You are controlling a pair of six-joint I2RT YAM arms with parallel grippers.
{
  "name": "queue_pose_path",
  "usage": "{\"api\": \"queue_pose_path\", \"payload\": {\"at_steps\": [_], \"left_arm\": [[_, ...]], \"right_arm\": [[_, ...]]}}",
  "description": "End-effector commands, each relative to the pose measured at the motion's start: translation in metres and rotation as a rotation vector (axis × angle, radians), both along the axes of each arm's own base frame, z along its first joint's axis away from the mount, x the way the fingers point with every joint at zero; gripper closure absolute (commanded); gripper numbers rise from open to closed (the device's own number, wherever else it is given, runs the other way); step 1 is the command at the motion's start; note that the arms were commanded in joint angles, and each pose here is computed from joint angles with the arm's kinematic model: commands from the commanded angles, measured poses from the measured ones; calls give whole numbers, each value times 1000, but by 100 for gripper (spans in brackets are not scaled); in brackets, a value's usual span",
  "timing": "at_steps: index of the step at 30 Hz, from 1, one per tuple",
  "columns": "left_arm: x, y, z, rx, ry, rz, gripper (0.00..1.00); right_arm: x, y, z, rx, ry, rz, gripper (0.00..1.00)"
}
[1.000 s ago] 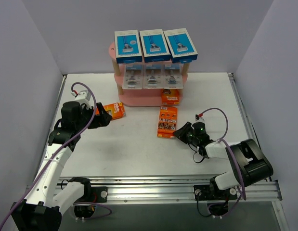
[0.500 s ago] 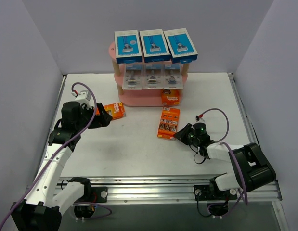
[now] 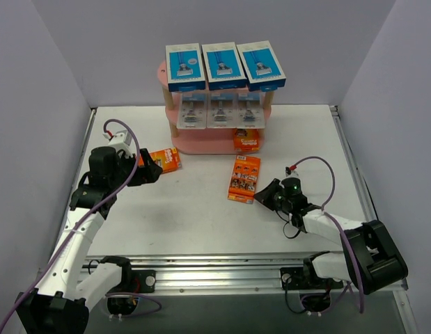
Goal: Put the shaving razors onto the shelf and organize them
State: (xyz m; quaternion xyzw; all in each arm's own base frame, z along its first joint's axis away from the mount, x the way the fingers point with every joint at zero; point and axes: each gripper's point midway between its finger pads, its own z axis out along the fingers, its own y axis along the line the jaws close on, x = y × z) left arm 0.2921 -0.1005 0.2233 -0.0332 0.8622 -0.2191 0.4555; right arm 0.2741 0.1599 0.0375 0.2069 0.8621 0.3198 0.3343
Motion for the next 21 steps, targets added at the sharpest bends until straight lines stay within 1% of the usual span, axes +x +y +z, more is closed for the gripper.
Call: {"api": "queue_pose_path", "payload": {"at_steps": [1, 2, 4, 13, 21], "left_arm": [[2, -4, 7, -18, -24, -11, 6], [2, -4, 8, -19, -24, -12, 6], [2, -5, 8, -20, -24, -13, 6], [2, -4, 8, -21, -25, -13, 6], [2, -6, 9, -25, -27, -21, 6]], "right_arm": [[1, 2, 8, -3, -14, 4, 88], [0, 1, 6, -6, -8, 3, 84], [-3, 0, 2, -8, 1, 2, 80], [-12, 2, -23, -4, 48, 12, 77], [-11, 3, -35, -12, 63, 10, 74]]}}
